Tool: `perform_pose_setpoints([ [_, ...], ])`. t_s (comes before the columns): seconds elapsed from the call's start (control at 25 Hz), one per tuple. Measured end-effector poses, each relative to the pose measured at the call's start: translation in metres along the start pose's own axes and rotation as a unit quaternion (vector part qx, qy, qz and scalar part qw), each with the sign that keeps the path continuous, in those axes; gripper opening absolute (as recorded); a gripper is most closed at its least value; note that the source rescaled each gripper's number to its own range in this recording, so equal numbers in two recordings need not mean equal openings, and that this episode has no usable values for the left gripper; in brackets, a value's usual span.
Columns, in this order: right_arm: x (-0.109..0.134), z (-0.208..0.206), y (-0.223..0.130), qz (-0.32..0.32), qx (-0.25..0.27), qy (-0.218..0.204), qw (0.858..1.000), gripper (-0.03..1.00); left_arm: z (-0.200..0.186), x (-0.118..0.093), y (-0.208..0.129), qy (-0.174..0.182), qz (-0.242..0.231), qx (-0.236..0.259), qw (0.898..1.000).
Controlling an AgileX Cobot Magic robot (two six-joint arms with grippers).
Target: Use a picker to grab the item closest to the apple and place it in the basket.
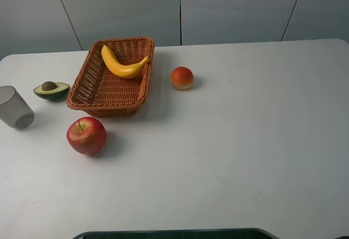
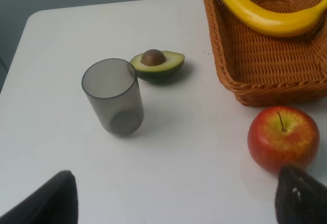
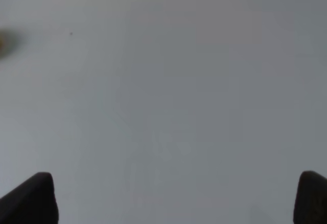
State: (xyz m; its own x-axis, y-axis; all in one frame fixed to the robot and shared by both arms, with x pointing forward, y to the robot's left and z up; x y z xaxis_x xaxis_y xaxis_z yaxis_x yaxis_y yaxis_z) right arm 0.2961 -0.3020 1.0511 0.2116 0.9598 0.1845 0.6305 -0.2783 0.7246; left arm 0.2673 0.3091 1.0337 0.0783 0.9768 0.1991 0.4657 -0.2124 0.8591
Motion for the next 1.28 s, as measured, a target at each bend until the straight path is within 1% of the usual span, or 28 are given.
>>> perform_pose_setpoints([
  [0.24,-0.006,-0.006,-0.021,-0.013,-0.034,0.008,0.999,1.00,0.000,0.000,0.000,0.000,0.000,0.000,1.000],
  [0.56,-0.008,-0.006,-0.030,-0.044,-0.085,0.017,0.995,1.00,0.000,0.000,0.000,0.000,0.000,0.000,1.000],
  [0.8,-0.008,-0.006,-0.030,-0.048,-0.092,0.018,0.994,1.00,0.000,0.000,0.000,0.000,0.002,0.000,1.000],
  [0.96,-0.009,-0.010,-0.032,-0.048,-0.109,0.022,0.993,1.00,0.000,0.000,0.000,0.000,0.002,0.000,1.000],
  [1.28,-0.009,-0.010,-0.032,-0.051,-0.110,0.023,0.992,1.00,0.000,0.000,0.000,0.000,0.003,0.000,1.000],
])
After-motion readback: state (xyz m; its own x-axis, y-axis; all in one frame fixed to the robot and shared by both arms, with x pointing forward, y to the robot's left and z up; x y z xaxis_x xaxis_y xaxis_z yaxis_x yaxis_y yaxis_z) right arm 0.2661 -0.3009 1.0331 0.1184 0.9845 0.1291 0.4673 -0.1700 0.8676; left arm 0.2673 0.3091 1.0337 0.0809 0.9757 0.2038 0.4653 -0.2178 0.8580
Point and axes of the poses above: a point on each arm's last joint axis where the gripper is mounted, z pointing out along that axis toward the gripper, x along the wrist's bending axis when the last joint is at zero, y = z × x, the point moved 4 cm from there along z, pointing out along that axis toward the gripper, and after that the axes turned 10 degrees about z, right-handed, at the moved point
